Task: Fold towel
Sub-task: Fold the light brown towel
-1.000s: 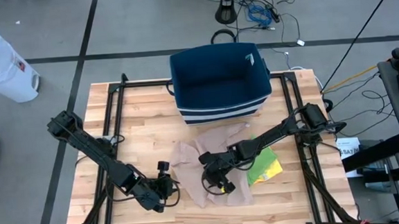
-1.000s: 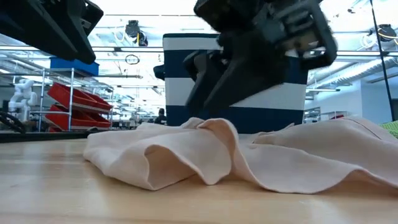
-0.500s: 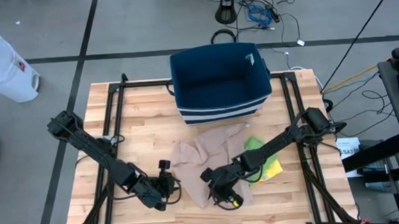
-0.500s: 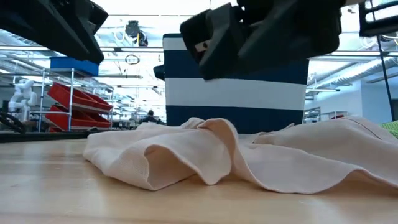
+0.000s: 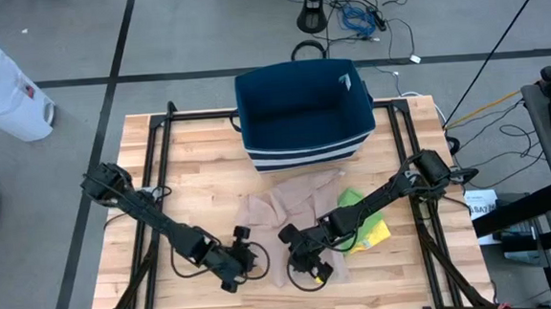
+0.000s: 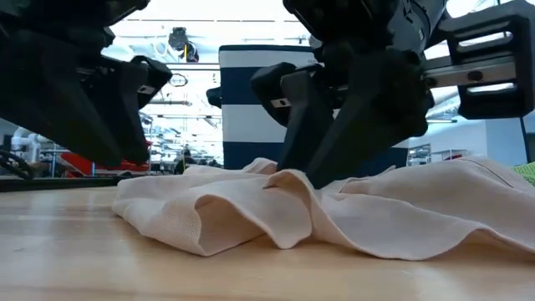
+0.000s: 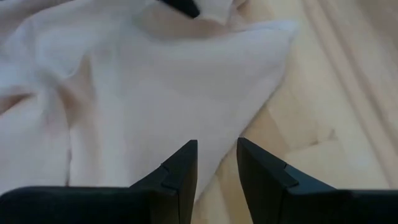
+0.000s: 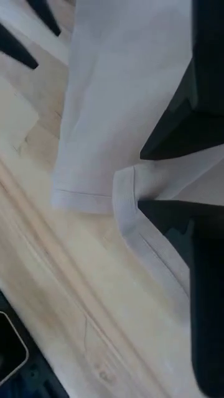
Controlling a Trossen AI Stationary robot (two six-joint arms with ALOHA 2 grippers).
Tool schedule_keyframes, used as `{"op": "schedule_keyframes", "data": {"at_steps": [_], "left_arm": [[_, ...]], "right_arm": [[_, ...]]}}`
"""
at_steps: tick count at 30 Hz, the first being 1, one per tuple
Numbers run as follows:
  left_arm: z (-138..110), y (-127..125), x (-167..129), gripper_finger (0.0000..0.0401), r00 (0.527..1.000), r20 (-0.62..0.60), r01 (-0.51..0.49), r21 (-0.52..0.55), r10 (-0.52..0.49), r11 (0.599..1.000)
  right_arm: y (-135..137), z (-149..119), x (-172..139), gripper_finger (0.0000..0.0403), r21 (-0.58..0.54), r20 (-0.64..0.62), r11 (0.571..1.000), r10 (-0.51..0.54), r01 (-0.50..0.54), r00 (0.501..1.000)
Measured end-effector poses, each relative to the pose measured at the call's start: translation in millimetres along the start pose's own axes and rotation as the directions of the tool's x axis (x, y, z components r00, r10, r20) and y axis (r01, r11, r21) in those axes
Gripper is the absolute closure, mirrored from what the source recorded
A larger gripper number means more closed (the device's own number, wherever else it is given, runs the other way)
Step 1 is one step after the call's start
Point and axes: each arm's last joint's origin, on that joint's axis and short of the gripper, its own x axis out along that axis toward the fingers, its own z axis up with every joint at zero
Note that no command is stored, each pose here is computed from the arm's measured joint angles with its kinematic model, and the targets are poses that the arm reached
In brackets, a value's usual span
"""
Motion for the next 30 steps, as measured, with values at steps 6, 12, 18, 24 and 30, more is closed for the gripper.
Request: {"op": "schedule_keyframes", "data": {"at_steps": [6, 12, 18, 24, 30], "left_arm": [[2, 1, 2, 0.0282, 1.000, 0.014, 0.013, -0.007, -0.013, 1.000], [7, -3, 1, 0.0282, 0.994, 0.057, 0.099, -0.016, -0.098, 0.995], [3, -4, 6, 0.0282, 0.997, 0.040, 0.061, -0.003, -0.061, 0.998], [-9, -8, 26, 0.0274, 1.000, -0.005, -0.015, 0.098, 0.016, 0.995], [-10, -9, 33, 0.0230, 0.998, 0.024, -0.068, 0.137, 0.065, 0.988]], "right_arm": [[1, -2, 0, 0.0373, -0.030, -0.019, 1.000, 0.008, -0.009, 1.000], [1, -2, -1, 0.0399, -0.056, -0.021, 0.998, 0.004, -0.005, 1.000], [1, 3, -16, 0.0402, -0.066, -0.077, 0.992, -0.113, 0.108, 0.991], [1, 11, -31, 0.0403, -0.045, -0.059, 0.990, -0.139, 0.137, 0.988], [1, 7, -32, 0.0403, -0.040, -0.094, 0.991, -0.132, 0.129, 0.987]]}}
